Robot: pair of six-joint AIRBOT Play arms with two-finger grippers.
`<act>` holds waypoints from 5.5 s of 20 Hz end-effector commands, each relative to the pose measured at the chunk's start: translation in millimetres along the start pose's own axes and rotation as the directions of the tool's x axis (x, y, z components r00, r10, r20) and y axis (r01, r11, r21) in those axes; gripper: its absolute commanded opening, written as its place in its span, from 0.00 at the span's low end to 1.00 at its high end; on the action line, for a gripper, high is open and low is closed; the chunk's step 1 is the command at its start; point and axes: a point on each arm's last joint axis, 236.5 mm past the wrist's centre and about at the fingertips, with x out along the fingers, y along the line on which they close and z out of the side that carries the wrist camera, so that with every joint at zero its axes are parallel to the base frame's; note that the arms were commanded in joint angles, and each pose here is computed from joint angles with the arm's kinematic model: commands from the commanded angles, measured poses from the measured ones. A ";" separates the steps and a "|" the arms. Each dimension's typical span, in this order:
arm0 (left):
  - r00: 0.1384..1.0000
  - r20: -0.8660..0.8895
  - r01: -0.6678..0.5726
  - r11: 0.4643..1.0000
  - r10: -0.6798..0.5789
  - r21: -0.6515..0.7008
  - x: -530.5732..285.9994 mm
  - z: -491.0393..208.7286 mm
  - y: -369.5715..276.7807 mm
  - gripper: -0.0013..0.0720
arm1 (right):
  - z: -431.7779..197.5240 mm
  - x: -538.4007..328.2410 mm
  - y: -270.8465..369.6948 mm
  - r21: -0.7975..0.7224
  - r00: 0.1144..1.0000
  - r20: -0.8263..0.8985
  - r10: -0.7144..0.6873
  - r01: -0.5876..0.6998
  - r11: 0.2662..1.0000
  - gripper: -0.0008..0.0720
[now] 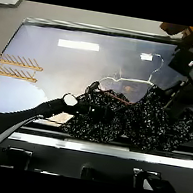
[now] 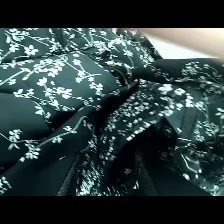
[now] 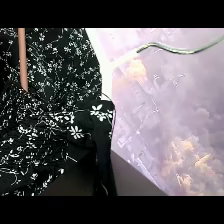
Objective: Fold the clothes and pants, and hang the long-sleeved shirts on hangers.
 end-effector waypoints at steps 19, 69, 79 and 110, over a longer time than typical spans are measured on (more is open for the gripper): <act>0.981 0.188 -0.023 0.997 0.037 -0.074 -63.2 84.9 39.1 0.05 | -9.1 0.9 8.5 0.049 0.998 -0.039 0.039 -0.037 0.998 0.06; 0.964 0.265 0.023 1.000 -0.018 -0.015 -170.3 164.8 10.1 0.04 | -2.1 21.1 -54.4 -0.269 0.987 -0.019 -0.161 0.150 0.951 0.06; 0.984 0.132 -0.107 0.991 0.117 -0.080 -174.5 141.1 27.8 0.04 | -5.6 22.7 -82.0 -0.281 0.965 -0.035 -0.261 0.241 0.929 0.06; 0.964 0.250 -0.010 0.952 0.091 -0.306 -197.4 180.7 -8.5 0.04 | 6.5 35.2 -110.5 -0.348 0.942 0.013 -0.336 0.319 0.881 0.06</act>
